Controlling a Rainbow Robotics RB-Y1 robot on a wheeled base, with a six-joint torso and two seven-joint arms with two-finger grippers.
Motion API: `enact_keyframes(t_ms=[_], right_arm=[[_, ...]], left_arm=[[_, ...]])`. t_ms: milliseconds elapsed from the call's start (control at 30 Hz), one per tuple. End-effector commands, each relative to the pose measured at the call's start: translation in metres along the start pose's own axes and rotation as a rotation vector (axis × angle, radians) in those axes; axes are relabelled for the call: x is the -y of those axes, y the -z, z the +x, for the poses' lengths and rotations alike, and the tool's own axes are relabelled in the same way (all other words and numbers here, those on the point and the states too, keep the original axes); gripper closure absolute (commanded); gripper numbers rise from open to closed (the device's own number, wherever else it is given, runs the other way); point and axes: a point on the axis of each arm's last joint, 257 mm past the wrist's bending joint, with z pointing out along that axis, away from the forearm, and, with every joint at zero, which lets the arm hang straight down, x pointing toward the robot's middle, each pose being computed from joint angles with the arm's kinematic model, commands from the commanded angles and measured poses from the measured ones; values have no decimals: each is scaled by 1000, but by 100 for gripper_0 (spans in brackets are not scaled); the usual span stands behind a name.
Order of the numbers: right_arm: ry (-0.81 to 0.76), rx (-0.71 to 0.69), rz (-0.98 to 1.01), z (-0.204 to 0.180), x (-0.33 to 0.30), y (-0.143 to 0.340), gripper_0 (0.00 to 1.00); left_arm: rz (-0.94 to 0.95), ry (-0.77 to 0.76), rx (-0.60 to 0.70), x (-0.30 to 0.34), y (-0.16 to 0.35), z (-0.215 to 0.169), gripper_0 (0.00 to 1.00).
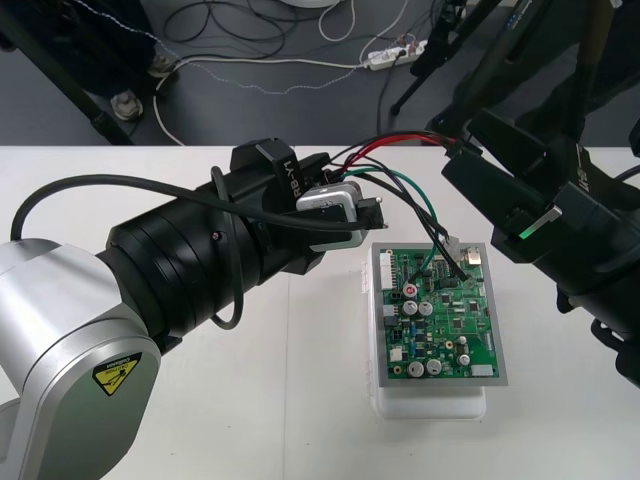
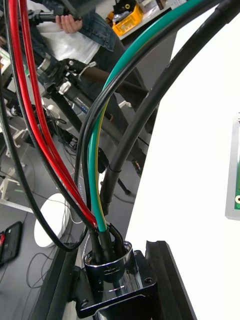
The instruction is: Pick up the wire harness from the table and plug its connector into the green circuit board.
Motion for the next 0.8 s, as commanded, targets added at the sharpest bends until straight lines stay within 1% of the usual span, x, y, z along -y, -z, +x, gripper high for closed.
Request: enact_keyframes(t_ms=[33,800], right_arm=[[-46,-4,-30,6,-20,3,3],[-27,30,-58,-8,-32,-3,3]], left_arm=[[-106,-18,54,-25,5,-18,100],[-116,-15,57,-27,6,-19,100]])
